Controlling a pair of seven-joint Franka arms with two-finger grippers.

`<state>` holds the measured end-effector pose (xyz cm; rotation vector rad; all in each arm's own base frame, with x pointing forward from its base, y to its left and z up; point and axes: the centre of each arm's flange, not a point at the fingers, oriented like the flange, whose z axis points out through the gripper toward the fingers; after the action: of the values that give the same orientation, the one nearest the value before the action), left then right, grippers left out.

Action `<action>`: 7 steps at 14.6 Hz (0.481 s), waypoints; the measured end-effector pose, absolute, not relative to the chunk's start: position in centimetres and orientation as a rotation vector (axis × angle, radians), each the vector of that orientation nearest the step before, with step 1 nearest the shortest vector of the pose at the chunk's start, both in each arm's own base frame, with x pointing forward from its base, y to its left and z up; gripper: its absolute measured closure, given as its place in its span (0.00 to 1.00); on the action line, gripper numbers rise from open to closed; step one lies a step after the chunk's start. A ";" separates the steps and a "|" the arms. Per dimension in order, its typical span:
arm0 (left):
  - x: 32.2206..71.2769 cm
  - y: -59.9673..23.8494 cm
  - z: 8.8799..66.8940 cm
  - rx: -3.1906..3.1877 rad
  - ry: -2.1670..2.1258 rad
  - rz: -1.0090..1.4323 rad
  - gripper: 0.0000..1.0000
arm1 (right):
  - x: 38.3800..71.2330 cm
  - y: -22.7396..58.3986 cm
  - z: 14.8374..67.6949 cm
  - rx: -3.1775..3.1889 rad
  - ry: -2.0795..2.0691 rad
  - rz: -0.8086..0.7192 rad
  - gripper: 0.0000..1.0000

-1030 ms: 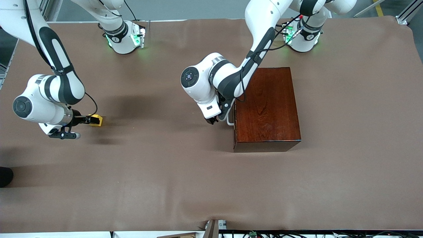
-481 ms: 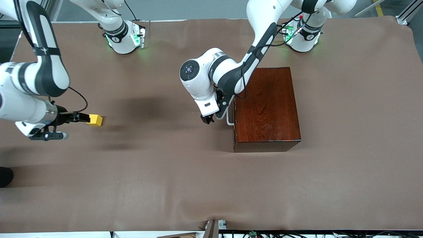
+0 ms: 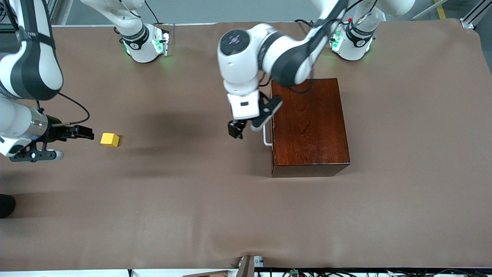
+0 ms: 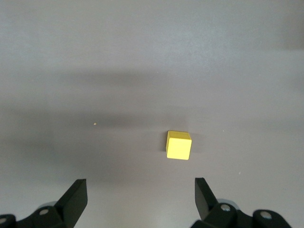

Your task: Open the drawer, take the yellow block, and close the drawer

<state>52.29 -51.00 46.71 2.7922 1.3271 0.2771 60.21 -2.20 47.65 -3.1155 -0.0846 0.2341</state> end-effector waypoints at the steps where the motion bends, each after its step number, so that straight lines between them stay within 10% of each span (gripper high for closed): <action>1: 53.2 -49.4 48.3 2.800 1.293 0.283 0.00 | 59.9 -1.8 49.2 -3.117 -0.094 0.234 0.00; 7: 55.8 -41.1 54.4 2.899 1.059 0.299 0.00 | 58.0 -0.1 57.0 -3.063 -0.117 0.271 0.00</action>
<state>55.76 -41.08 54.43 2.8989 1.0592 0.2993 57.99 -0.13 57.02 -3.0633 -0.1174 0.2707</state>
